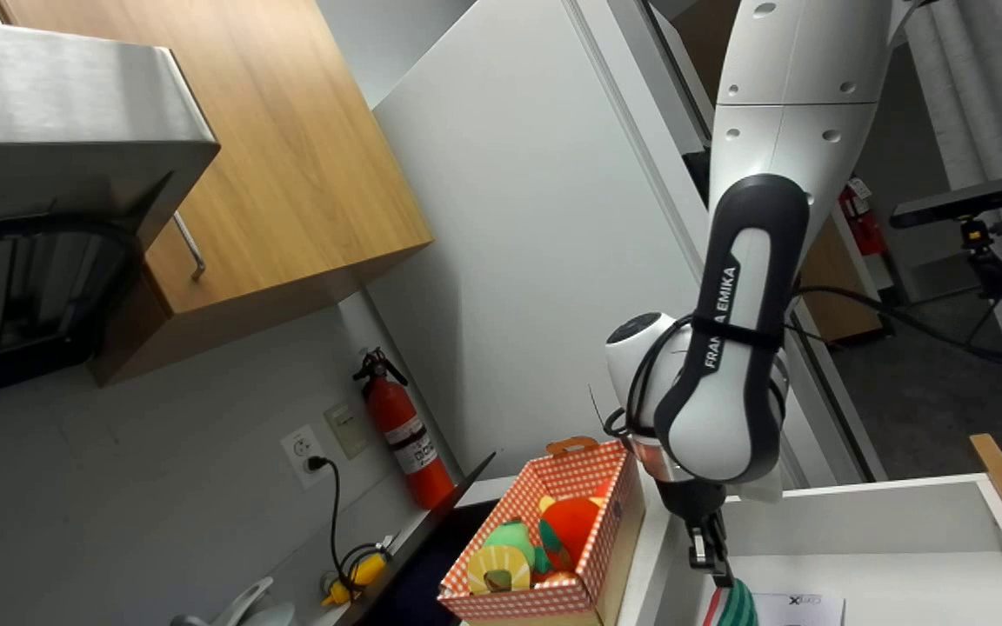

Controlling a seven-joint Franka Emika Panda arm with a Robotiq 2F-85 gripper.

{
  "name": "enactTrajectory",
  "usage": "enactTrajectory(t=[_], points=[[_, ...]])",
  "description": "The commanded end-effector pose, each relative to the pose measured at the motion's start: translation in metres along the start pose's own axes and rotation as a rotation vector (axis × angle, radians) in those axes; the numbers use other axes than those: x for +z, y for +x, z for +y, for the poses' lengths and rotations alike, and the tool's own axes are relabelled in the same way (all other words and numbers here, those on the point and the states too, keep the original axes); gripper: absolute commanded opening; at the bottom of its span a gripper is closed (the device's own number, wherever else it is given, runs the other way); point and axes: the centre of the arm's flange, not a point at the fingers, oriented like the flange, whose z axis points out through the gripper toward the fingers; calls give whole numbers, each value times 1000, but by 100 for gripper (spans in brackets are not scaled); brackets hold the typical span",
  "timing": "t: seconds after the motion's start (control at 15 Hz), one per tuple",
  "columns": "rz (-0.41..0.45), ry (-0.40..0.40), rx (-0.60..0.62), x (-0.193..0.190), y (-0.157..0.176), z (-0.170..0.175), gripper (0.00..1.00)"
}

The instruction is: Remove a piece of watermelon plush toy from the open drawer, put the watermelon in the carton box and then close the drawer

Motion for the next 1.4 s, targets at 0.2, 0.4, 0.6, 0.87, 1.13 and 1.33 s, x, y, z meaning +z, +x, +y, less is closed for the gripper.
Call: enactTrajectory(t=[0.2, 0.4, 0.6, 0.87, 1.13, 1.33], points=[[165, -83, 12, 17, 0, 5, 0], [237, -109, 15, 12, 0, 5, 0], [255, -95, 45, 22, -5, 2, 0], [226, -40, 79, 34, -13, -9, 0], [197, -16, 84, 39, -18, -13, 0], [167, -19, 88, 35, -24, -9, 0]])
